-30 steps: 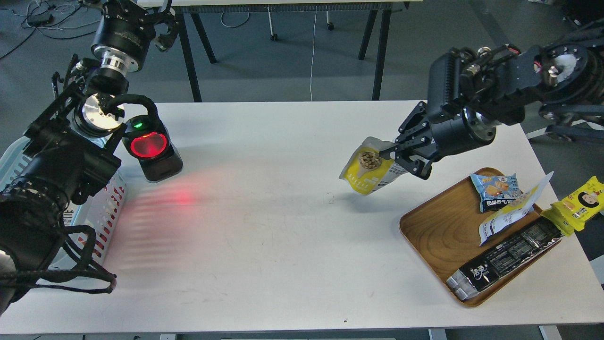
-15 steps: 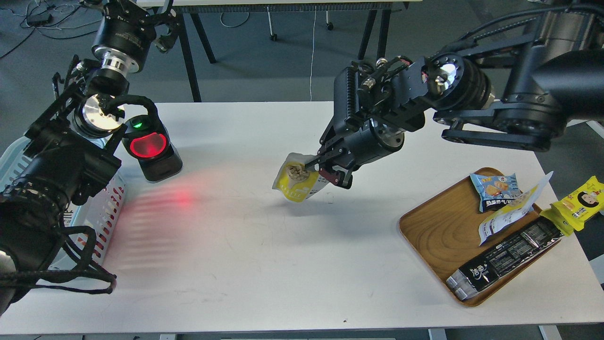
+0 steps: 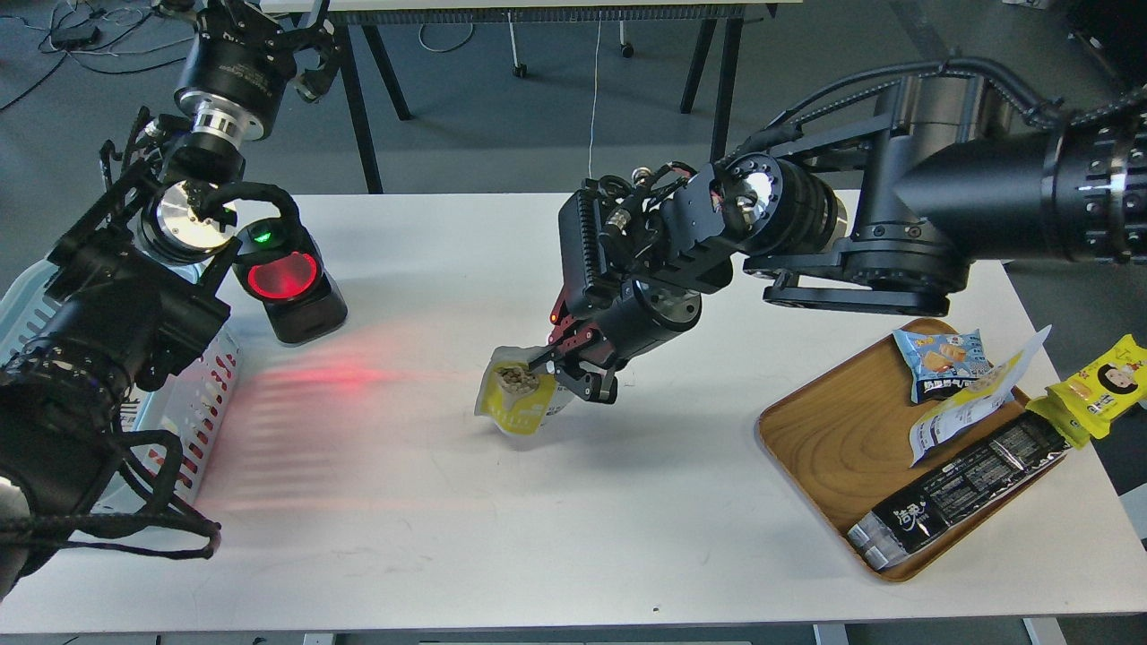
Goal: Scan snack and place in basket
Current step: 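Carry the chip bag toward the scanner and set it on the table, then open the right gripper and withdraw the right arm upward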
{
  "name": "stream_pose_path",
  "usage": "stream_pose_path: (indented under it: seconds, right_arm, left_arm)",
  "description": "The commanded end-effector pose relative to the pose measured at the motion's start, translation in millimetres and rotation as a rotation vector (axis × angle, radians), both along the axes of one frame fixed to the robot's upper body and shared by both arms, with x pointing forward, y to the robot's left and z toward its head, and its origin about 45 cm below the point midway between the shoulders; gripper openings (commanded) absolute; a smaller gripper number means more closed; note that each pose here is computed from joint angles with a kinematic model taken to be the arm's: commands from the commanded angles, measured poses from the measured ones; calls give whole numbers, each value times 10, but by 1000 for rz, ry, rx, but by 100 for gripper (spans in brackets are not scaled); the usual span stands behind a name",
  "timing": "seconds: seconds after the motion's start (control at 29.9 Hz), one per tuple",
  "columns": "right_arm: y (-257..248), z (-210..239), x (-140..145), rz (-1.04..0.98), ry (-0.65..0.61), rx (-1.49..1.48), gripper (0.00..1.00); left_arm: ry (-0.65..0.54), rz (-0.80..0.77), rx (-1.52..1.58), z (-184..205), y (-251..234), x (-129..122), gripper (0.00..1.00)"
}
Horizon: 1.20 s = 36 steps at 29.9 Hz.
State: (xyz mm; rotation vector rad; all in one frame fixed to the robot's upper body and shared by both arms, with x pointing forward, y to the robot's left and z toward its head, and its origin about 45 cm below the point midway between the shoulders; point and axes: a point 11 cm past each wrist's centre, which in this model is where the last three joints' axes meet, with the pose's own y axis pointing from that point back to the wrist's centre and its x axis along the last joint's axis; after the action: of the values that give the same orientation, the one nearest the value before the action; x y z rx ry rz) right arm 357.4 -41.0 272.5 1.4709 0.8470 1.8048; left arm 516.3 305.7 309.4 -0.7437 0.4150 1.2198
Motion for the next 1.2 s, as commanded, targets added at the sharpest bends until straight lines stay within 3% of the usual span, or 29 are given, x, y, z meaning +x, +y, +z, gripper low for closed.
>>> stream_pose_path:
  seconds: [0.0, 0.44, 0.84, 1.04, 1.17]
  right_arm:
    - [-3, -15, 12, 2, -7, -10, 0]
    - [42, -92, 62, 7, -24, -26, 4]
    - [37, 24, 105, -18, -26, 13, 37]
    - [-142, 612, 364, -176, -25, 227, 58]
    - [-461, 857, 411, -306, 43, 366, 72]
  left_arm:
    - [0, 1, 1, 0, 9, -1, 100]
    - [-1, 2, 1, 1, 10, -1, 100]
    - [-1, 3, -1, 1, 11, -1, 100]
    - [-11, 9, 9, 78, 71, 11, 100]
    - [-25, 1, 10, 153, 49, 26, 100]
